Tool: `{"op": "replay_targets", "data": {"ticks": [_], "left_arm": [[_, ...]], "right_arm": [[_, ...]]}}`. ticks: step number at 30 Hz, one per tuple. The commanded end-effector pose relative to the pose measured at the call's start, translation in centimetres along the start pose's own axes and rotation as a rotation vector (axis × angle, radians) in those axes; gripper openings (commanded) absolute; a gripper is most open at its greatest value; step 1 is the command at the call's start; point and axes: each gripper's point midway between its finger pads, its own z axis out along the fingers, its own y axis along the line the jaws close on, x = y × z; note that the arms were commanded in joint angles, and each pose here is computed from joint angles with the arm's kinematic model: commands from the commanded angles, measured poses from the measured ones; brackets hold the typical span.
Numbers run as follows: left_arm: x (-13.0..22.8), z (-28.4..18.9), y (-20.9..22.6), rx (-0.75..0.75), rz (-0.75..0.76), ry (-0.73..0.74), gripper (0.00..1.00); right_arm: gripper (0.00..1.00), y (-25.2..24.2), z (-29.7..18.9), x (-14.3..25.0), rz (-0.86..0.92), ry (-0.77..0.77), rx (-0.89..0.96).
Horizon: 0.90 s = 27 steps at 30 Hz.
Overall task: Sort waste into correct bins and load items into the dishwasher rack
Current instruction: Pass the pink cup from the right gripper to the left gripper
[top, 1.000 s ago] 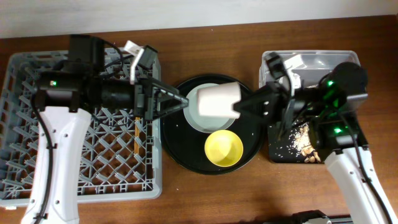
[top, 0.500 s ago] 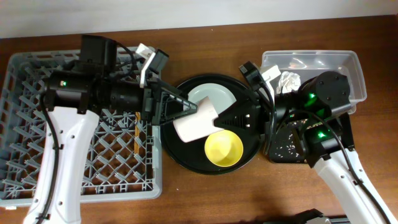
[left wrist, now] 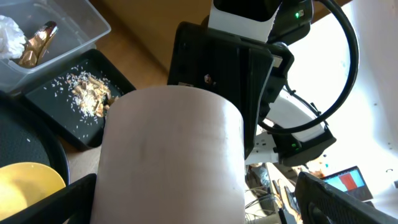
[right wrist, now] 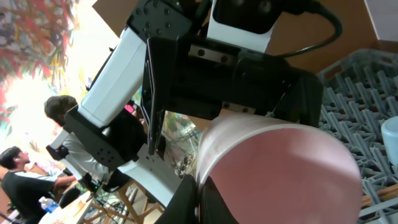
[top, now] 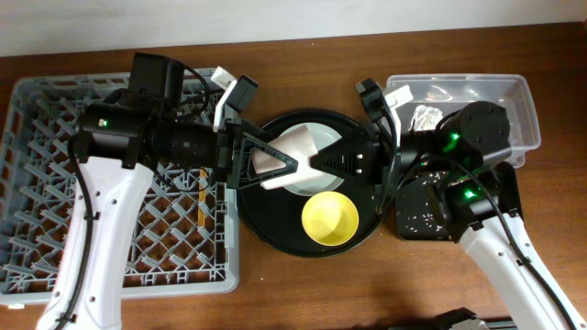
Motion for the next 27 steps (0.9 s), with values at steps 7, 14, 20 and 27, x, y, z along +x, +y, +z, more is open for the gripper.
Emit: {"op": "replay_targets", "data": {"ticks": [7,14,20,27], "left_arm": [[0.4,0.1,0.3,-0.019,-0.007,0.014,0.94],[0.4,0.1,0.3,-0.019,-0.007,0.015,0.81],[0.5,0.1,0.6,-0.036,-0.010,0.020,0.35],[0.4,0.0,0.6,-0.038,-0.006,0.019,0.35]], "right_arm": [[0.04,-1.1,0.1,-1.3,0.001,-0.076,0.067],[0.04,-1.4,0.1,-1.6,0.012,-0.092,0.083],[0.04,-1.4,0.1,-1.6,0.012,-0.092,0.083],[0.54,-1.6,-0.3,-1.7,0.011,-0.097,0.090]]}}
